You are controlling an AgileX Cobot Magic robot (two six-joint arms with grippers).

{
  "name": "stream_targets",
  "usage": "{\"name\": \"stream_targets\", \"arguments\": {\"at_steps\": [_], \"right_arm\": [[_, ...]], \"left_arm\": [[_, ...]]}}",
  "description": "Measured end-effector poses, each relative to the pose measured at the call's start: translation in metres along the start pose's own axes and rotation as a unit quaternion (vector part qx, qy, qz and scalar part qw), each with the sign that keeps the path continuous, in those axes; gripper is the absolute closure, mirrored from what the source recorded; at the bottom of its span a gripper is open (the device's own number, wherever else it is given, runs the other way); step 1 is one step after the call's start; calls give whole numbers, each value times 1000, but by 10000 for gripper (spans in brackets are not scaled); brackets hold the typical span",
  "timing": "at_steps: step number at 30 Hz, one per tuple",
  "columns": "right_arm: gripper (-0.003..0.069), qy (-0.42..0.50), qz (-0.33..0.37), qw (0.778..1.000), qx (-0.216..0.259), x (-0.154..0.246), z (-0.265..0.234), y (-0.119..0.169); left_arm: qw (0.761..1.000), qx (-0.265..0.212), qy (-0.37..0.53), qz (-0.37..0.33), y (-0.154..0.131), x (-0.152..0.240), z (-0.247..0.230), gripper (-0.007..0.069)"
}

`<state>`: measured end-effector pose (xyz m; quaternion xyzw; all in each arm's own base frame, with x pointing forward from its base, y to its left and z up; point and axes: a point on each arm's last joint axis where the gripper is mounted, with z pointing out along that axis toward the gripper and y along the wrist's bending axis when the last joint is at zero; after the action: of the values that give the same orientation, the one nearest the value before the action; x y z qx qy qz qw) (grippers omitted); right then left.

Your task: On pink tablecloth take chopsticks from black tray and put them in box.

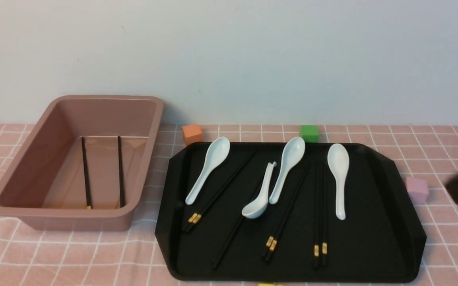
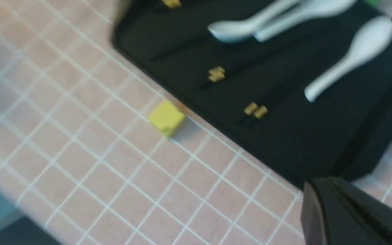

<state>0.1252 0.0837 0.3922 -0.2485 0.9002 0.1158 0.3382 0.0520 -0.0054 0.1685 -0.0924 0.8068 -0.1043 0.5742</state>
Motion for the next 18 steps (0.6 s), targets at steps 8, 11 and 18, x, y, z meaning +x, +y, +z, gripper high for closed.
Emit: {"name": "stream_targets", "arguments": {"at_steps": [8, 11, 18], "right_arm": [[673, -186, 100, 969, 131, 128, 41, -37], [673, -224, 103, 955, 166, 158, 50, -38], [673, -251, 114, 937, 217, 223, 91, -39]], "left_arm": [[1000, 0, 0, 0, 0, 0, 0, 386], [1000, 0, 0, 0, 0, 0, 0, 386], [1000, 0, 0, 0, 0, 0, 0, 386]]}}
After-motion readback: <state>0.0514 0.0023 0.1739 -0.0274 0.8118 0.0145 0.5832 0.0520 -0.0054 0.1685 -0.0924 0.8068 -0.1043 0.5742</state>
